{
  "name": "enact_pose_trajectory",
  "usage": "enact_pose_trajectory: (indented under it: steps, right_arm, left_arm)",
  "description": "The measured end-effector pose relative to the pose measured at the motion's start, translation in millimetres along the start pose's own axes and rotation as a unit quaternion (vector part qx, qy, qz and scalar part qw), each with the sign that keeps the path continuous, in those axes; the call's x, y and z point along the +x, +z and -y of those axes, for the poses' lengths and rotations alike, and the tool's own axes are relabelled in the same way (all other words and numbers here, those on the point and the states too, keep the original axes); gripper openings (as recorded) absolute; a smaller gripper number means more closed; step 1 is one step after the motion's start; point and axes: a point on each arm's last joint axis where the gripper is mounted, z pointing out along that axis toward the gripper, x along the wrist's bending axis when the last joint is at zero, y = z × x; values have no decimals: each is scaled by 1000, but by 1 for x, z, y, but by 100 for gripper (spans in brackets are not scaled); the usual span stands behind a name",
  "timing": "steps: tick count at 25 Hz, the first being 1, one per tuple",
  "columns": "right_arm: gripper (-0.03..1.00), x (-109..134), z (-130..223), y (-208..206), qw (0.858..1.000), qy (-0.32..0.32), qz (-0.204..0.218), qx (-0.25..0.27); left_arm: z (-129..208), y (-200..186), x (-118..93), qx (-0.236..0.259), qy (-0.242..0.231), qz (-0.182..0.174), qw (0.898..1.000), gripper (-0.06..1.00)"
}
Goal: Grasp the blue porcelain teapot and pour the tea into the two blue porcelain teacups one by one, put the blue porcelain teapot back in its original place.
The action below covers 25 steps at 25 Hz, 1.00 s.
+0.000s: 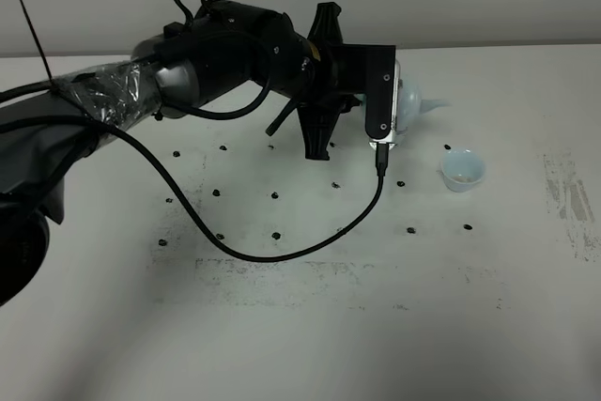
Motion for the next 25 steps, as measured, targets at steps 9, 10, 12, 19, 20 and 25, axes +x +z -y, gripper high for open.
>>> enact_pose_trajectory:
  steps: [9, 10, 12, 19, 20, 25]
  right_arm:
    - [44, 0, 0, 0, 1000, 0, 0, 0]
    - [44, 0, 0, 0, 1000, 0, 0, 0]
    - [44, 0, 0, 0, 1000, 0, 0, 0]
    - [44, 0, 0, 0, 1000, 0, 0, 0]
    - [44, 0, 0, 0, 1000, 0, 0, 0]
    - [44, 0, 0, 0, 1000, 0, 0, 0]
  left_arm:
    - [-1, 4, 0, 14, 30, -12, 999, 7]
    - [0, 5, -1, 18, 37, -12, 999, 7]
    - [1, 9, -2, 25, 51, -15, 998, 7]
    - [-4, 18, -8, 26, 70, -16, 997, 7]
    - [-5, 19, -8, 25, 71, -17, 997, 7]
    - [-6, 22, -9, 24, 75, -21, 997, 7]
